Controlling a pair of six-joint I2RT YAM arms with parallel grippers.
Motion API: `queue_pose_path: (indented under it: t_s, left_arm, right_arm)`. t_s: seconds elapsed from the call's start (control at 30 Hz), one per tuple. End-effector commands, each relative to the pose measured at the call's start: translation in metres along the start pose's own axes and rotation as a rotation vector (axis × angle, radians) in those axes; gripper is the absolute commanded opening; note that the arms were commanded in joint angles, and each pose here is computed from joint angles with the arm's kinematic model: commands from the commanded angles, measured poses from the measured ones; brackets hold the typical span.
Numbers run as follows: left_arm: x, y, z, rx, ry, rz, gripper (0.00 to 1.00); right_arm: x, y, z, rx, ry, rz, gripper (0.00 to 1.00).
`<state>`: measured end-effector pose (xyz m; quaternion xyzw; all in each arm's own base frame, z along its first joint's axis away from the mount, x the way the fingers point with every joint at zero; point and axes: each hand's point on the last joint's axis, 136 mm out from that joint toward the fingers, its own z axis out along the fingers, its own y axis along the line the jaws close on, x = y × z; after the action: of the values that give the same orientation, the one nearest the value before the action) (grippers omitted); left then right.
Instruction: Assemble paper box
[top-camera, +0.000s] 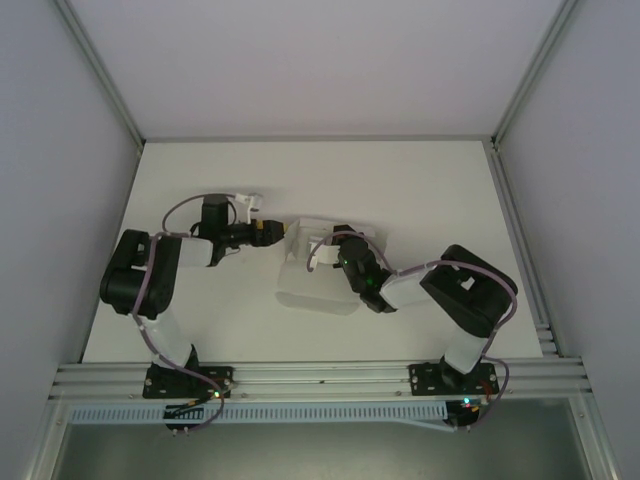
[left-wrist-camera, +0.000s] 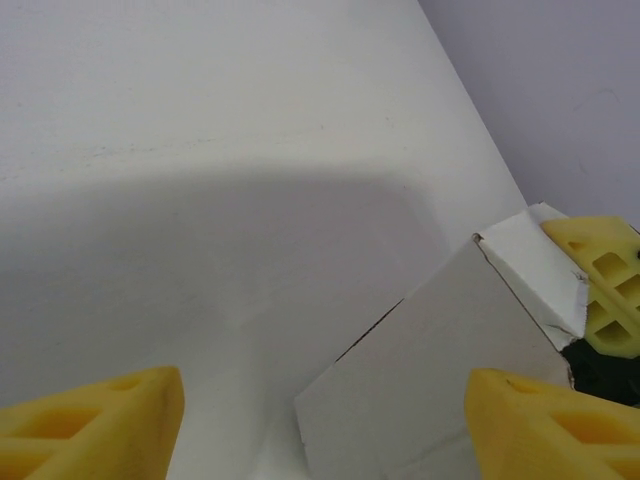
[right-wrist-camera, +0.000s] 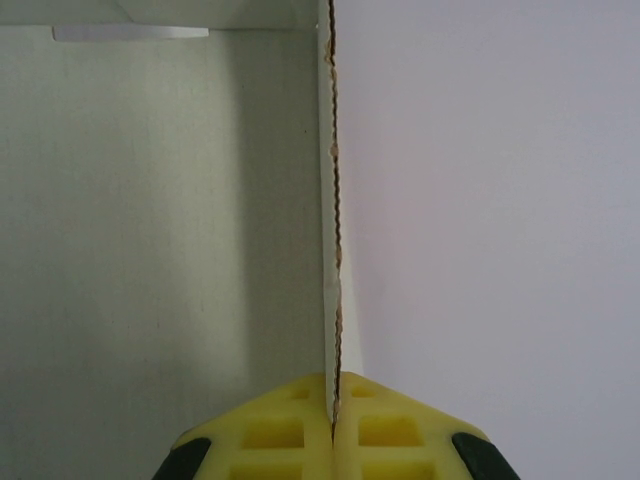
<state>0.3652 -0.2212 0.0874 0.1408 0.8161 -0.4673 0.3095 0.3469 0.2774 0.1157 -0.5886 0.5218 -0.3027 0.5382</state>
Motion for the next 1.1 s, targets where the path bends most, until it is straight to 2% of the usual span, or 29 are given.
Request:
queue_pose_path:
  t_s: [0.0, 0.13, 0.4, 0.63, 1.07]
  left_arm:
    - [0.013, -0.019, 0.0, 0.045, 0.039, 0.062, 0.72]
    - [0.025, -0.022, 0.0, 0.042, 0.068, 0.067, 0.65]
    - [0.046, -0.029, 0.005, 0.011, 0.112, 0.135, 0.61]
    - [0.042, -0.029, 0.014, -0.037, 0.1, 0.191, 0.57]
    - [0.033, -0.027, 0.035, -0.109, 0.102, 0.266, 0.59]
  right_arm:
    - [-0.007, -0.013, -0.002, 0.025, -0.014, 0.046, 0.0]
    - [-0.007, -0.014, -0.002, 0.026, -0.016, 0.041, 0.0]
    - [-0.007, -0.01, -0.002, -0.001, -0.016, 0.041, 0.0]
    - [-0.005, -0.004, -0.003, -0.02, -0.011, 0.034, 0.0]
    - [-0.008, 0.006, -0.005, -0.066, -0.031, 0.043, 0.0]
